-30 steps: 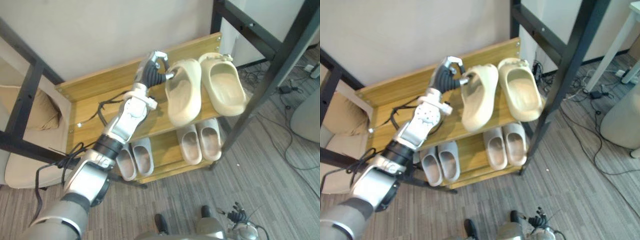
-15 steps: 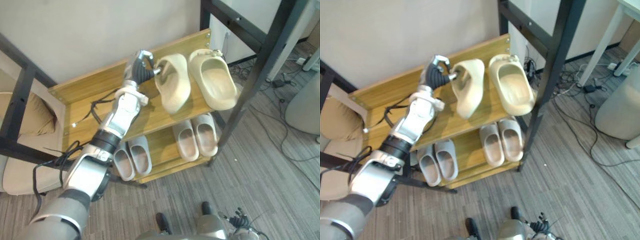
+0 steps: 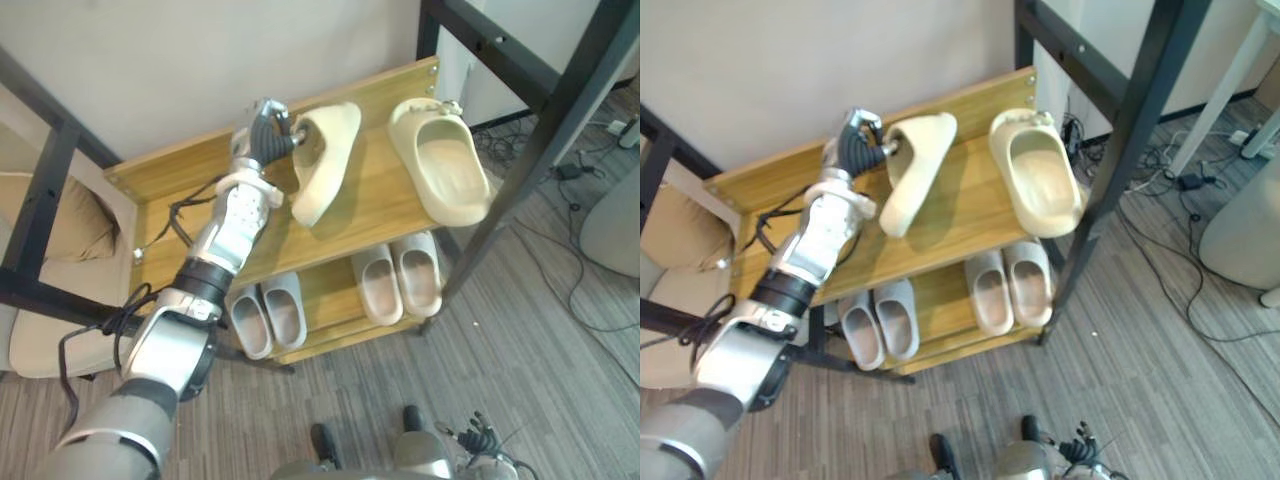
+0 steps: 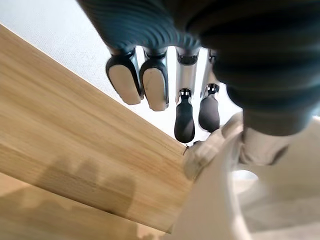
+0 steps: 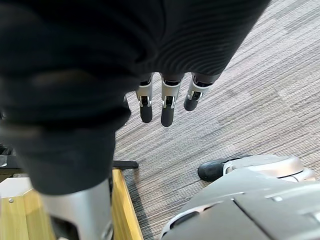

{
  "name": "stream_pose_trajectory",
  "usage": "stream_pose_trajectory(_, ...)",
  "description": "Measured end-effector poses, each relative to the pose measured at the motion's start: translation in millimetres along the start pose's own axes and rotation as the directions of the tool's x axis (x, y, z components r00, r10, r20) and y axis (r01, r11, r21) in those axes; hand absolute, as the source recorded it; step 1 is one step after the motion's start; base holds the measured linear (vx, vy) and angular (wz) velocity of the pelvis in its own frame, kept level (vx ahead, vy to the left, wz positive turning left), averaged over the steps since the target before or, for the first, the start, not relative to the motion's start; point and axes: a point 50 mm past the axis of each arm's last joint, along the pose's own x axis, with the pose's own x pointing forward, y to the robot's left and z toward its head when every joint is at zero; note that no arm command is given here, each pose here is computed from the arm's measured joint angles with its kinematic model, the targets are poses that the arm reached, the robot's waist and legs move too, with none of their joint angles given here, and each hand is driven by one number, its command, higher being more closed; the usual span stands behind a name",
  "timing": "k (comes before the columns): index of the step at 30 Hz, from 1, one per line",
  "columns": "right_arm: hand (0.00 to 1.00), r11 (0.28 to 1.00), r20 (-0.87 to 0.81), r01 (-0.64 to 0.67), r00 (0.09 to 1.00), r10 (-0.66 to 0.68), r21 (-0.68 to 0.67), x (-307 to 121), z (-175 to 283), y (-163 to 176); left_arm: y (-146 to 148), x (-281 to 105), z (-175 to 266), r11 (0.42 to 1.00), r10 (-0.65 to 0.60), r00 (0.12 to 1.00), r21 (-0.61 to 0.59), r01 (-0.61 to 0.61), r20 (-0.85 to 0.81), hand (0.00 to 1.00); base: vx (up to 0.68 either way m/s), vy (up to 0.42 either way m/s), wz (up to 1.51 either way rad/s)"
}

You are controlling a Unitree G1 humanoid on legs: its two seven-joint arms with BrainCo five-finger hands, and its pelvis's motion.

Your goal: Organize the slippers on the shoe rack

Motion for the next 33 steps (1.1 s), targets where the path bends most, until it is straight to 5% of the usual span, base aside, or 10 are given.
stream_pose_trajectory(13,0.00,1.000,0.003,-0.011,1.000,0.011,-0.020,0,0,0,0,-4,4,1.000,0.007,1.000,0.006,-0.007,0.029,1.00,0.00,-0.001,0.01)
stream_pose_trajectory(14,0.00,1.000,0.003,-0.011,1.000,0.011,-0.020,0,0,0,0,-5,3,1.000,0.005,1.000,0.006,-0.005,0.026,0.00,0.00,0.000,0.00)
stream_pose_trajectory(33,0.00,0.999,0.005,-0.017,1.000,0.017,-0.043,1,1,0,-9,-9,4,0.999,-0.004,1.000,-0.037,0.005,0.013,0.00,0.00,0.000,0.00)
